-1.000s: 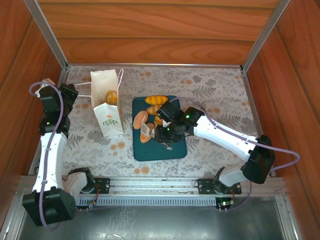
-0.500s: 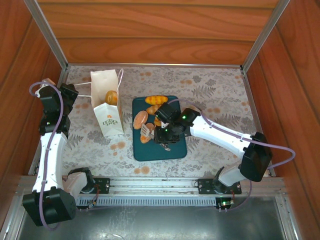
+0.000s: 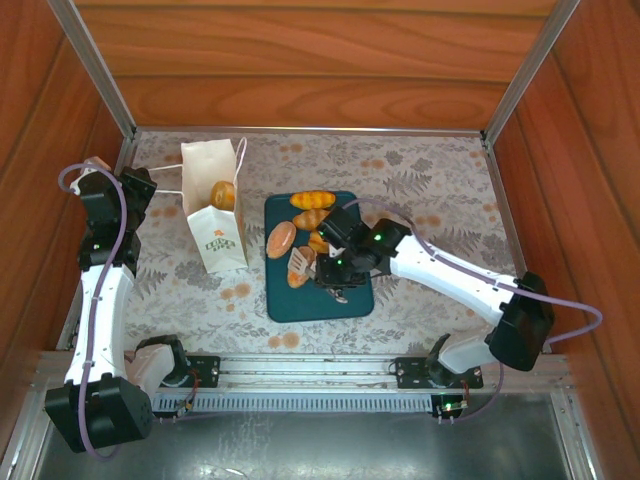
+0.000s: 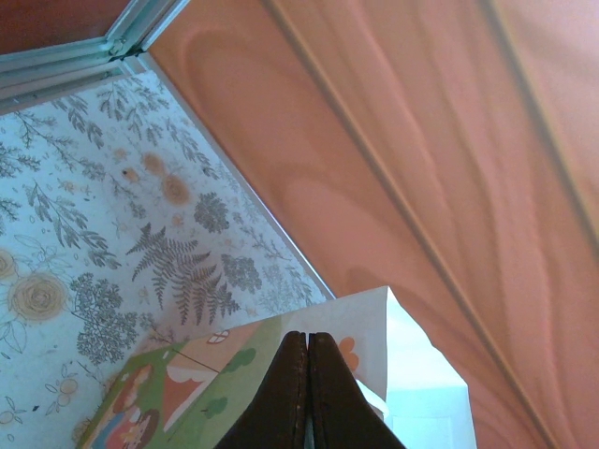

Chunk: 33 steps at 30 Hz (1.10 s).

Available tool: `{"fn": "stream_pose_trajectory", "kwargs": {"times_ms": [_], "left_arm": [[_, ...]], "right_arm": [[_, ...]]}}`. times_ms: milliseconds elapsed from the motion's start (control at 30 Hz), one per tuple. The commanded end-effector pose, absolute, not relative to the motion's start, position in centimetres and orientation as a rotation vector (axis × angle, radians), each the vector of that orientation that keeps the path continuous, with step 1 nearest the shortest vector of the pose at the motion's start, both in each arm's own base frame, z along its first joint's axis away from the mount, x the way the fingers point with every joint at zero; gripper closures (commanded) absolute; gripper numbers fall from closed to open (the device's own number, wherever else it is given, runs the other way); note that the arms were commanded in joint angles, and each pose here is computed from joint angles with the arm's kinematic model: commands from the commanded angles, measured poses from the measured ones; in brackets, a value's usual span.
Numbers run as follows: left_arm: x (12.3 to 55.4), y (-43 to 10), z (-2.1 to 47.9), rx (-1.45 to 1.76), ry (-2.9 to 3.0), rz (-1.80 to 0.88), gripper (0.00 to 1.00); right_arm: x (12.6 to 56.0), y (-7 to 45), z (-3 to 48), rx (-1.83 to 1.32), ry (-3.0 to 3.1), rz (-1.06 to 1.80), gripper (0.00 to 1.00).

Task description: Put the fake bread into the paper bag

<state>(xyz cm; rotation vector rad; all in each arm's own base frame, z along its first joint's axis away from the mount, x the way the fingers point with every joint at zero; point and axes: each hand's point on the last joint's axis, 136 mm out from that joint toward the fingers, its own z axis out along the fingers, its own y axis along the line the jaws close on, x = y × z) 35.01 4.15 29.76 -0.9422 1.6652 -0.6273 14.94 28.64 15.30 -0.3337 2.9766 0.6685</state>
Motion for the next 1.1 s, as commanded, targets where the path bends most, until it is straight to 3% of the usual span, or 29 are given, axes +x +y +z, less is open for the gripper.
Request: {"fn": "stream_pose_trajectory", "kwargs": {"times_ms": [0, 300, 600, 1067], "left_arm": [[35.0, 4.4, 31.1, -0.928, 1.627, -0.629, 1.0], [34.8, 4.4, 31.2, -0.927, 1.624, -0.629, 1.0], [34.8, 4.4, 31.4, -0.923, 1.624, -0.627, 1.0], [34.9, 4.5, 31.5, -0.924, 1.623, -0.628, 1.0]], "right_arm": [[14.6, 28.3, 16.9, -0.346, 2.924, 0.709, 0.68], [15.5, 28.4, 21.2, -0.391, 2.768, 0.777, 0.69], [17.1, 30.1, 28.7, -0.497, 2.534, 0.884, 0.7], [16.3, 31.5, 38.5, -0.692, 2.165, 1.101, 0.7]]}}
